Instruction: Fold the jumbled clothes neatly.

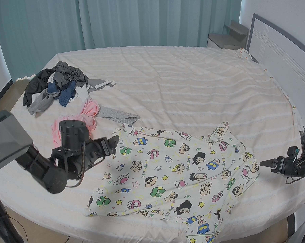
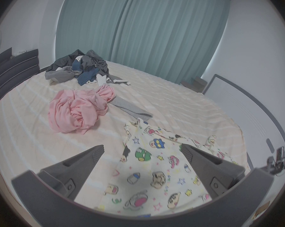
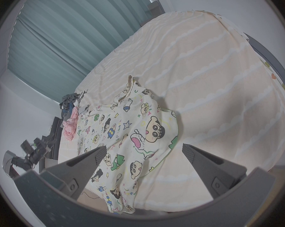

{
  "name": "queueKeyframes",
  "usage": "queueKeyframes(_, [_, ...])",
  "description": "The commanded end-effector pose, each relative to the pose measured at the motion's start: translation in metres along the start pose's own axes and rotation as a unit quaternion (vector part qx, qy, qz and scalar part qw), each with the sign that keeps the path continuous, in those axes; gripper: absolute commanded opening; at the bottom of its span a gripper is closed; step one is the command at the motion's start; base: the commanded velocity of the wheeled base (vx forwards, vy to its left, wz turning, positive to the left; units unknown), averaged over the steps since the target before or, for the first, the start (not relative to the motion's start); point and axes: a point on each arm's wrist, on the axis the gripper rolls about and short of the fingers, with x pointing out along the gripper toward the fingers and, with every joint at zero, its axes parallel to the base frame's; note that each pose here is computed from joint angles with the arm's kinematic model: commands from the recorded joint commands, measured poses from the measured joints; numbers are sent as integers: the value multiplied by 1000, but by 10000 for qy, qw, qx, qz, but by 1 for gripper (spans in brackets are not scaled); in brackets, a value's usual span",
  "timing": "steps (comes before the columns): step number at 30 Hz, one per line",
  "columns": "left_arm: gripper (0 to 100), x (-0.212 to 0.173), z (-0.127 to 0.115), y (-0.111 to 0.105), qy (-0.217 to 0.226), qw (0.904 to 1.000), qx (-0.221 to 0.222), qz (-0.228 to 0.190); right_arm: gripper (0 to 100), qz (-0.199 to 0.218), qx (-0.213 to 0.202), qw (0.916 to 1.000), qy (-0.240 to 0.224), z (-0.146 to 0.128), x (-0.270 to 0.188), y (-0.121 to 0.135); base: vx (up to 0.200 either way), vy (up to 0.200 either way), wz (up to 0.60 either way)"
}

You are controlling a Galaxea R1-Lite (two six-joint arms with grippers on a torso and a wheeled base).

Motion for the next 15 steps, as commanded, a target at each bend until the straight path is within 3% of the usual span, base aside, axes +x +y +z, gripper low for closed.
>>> queueKeyframes(1, [100, 94, 16, 32, 650, 9964, -171, 525, 100, 150, -238, 9996, -84, -11, -17, 19, 0, 0, 0])
queueKeyframes(4, [100, 113, 15, 29, 1059, 9933, -176, 417, 100, 289, -403, 9987, -74, -18, -24, 31, 0, 0, 0])
queueKeyframes(8, [100, 150, 9, 28, 987, 9931, -457, 450, 100, 435, -557, 9975, -19, -29, -30, 42, 0, 0, 0])
queueKeyframes(15, [100, 176, -7, 28, 1145, 9904, -610, 471, 100, 537, -676, 9962, -79, -31, -35, 49, 0, 0, 0])
